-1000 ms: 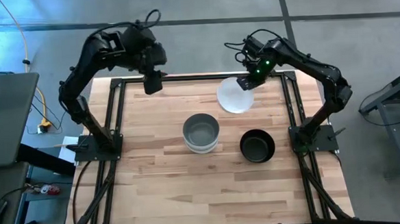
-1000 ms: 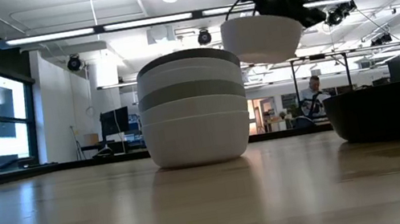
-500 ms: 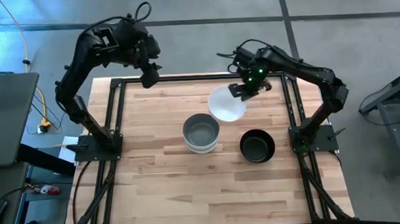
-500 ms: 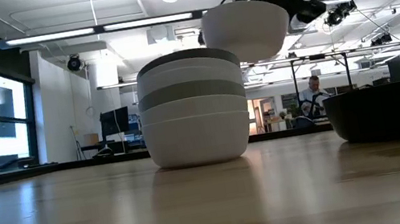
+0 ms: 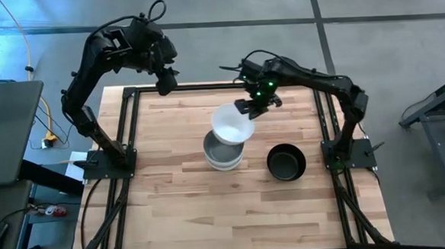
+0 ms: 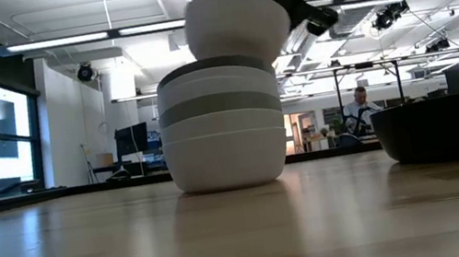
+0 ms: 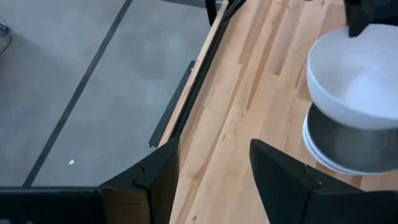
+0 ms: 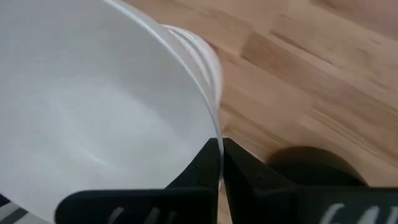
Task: Nest bowls inside each other
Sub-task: Stack the white bowl on top of the dark gray bowl
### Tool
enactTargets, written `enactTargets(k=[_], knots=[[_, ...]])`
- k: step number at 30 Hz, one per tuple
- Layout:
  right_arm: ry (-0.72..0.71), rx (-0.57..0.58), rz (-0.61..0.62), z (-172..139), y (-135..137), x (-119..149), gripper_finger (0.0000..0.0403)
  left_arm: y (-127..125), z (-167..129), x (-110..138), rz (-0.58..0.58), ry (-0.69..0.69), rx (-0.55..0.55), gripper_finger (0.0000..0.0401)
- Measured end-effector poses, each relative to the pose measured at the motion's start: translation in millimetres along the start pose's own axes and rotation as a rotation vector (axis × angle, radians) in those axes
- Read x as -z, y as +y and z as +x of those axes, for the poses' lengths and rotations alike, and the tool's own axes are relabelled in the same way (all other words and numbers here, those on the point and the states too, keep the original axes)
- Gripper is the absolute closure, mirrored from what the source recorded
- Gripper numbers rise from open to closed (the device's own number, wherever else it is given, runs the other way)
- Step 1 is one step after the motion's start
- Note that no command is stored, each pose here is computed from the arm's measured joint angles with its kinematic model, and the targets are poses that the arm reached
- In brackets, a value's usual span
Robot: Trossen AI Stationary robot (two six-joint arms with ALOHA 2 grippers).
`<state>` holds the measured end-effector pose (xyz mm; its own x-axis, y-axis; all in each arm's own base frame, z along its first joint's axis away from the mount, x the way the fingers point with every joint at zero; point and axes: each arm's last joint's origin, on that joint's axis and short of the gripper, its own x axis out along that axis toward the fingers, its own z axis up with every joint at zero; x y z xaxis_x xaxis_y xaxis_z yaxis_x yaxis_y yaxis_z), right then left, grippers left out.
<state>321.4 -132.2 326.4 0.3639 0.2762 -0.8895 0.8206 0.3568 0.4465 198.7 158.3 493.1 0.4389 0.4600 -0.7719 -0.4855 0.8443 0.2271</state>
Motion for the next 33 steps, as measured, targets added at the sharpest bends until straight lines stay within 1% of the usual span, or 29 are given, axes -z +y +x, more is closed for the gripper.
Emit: enactTargets(k=[3, 7, 8, 11, 13, 16, 21, 25, 30, 33], knots=[[0.013, 0.014, -0.031, 0, 21, -5, 0.0403, -2, 5, 1, 0.005, 0.019, 0.012, 0.0220], [0.078, 0.109, -0.062, 10, 42, -12, 0.0403, -6, 21, 14, 0.019, 0.112, 0.031, 0.0220], [0.078, 0.116, -0.079, 15, 48, -16, 0.0403, -6, 25, 19, 0.028, 0.141, 0.037, 0.0220], [0.074, 0.066, -0.117, 25, 63, -23, 0.0403, -6, 35, 37, 0.054, 0.213, 0.047, 0.0220], [0.073, 0.065, -0.136, 28, 67, -27, 0.0403, -4, 40, 47, 0.053, 0.221, 0.037, 0.0220], [0.088, 0.076, -0.139, 37, 68, -29, 0.0403, 3, 39, 61, 0.025, 0.190, 0.003, 0.0220], [0.122, 0.127, -0.124, 47, 61, -27, 0.0403, 15, 22, 78, -0.031, 0.102, -0.043, 0.0220], [0.101, 0.147, -0.140, 47, 62, -25, 0.0403, 17, 4, 81, -0.050, 0.003, -0.056, 0.0220], [0.087, 0.165, -0.159, 48, 63, -24, 0.0403, 15, -9, 81, -0.049, -0.086, -0.060, 0.0220], [0.087, 0.166, -0.164, 48, 63, -23, 0.0403, 14, -11, 82, -0.048, -0.099, -0.046, 0.0220]])
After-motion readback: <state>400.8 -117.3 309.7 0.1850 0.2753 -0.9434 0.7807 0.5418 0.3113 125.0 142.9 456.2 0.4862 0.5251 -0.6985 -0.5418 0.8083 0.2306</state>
